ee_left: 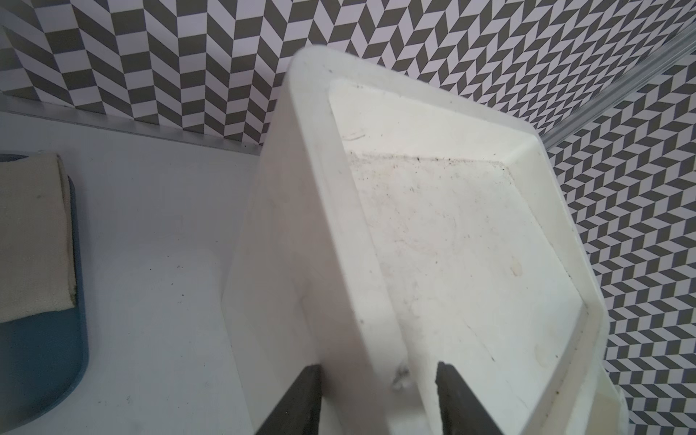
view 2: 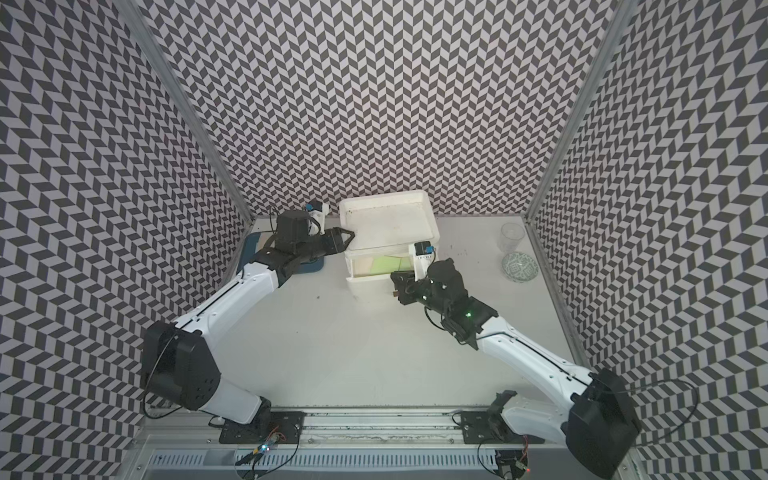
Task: Please put the sticky notes in the drawer by color
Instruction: Close the drawer in the storage box.
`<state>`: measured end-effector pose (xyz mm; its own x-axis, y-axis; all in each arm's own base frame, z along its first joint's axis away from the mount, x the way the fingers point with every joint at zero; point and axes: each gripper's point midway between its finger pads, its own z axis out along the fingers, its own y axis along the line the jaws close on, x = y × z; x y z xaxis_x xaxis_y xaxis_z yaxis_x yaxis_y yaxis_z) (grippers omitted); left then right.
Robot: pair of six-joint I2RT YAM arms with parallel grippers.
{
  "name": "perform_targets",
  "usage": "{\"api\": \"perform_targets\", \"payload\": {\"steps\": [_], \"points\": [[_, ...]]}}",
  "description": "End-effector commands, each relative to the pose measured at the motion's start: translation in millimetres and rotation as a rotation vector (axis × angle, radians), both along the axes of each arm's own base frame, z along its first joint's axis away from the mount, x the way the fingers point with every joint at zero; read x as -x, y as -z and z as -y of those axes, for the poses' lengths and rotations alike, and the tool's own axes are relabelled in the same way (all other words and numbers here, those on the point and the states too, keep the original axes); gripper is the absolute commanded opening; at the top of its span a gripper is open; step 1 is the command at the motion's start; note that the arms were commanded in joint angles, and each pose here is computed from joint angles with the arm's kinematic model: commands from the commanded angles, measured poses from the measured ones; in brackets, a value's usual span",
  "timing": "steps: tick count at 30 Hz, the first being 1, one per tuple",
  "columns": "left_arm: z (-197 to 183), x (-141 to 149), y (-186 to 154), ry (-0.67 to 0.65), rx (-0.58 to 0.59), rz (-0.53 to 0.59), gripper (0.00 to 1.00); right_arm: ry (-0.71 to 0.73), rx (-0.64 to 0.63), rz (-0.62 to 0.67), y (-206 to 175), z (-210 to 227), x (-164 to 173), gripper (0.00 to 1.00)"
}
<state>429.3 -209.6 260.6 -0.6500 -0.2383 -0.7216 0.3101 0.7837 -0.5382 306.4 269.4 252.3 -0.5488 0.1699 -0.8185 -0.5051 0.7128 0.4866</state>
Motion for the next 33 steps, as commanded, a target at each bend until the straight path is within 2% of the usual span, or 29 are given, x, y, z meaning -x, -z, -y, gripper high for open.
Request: {"api": "perform_targets", "payload": {"steps": [1, 5, 11, 17, 21, 33], "points": [[19, 23, 26, 0.089, -0.027, -0.108, 0.51, 0.021, -0.011, 0.063, -8, -3, -11, 0.13], [18, 24, 24, 0.094, -0.043, -0.108, 0.51, -0.013, 0.022, 0.051, -19, -3, -2, 0.16], [17, 22, 20, 0.09, -0.051, -0.096, 0.51, 0.006, 0.027, 0.054, -29, 20, 31, 0.22], [22, 19, 21, 0.103, -0.036, -0.1, 0.51, -0.032, 0.031, -0.04, 6, 22, 50, 0.24], [23, 19, 22, 0.111, -0.031, -0.105, 0.51, -0.015, 0.049, -0.049, 22, 19, 43, 0.24], [25, 24, 23, 0.128, -0.036, -0.117, 0.51, 0.067, 0.058, 0.024, 8, 1, -4, 0.25]]}}
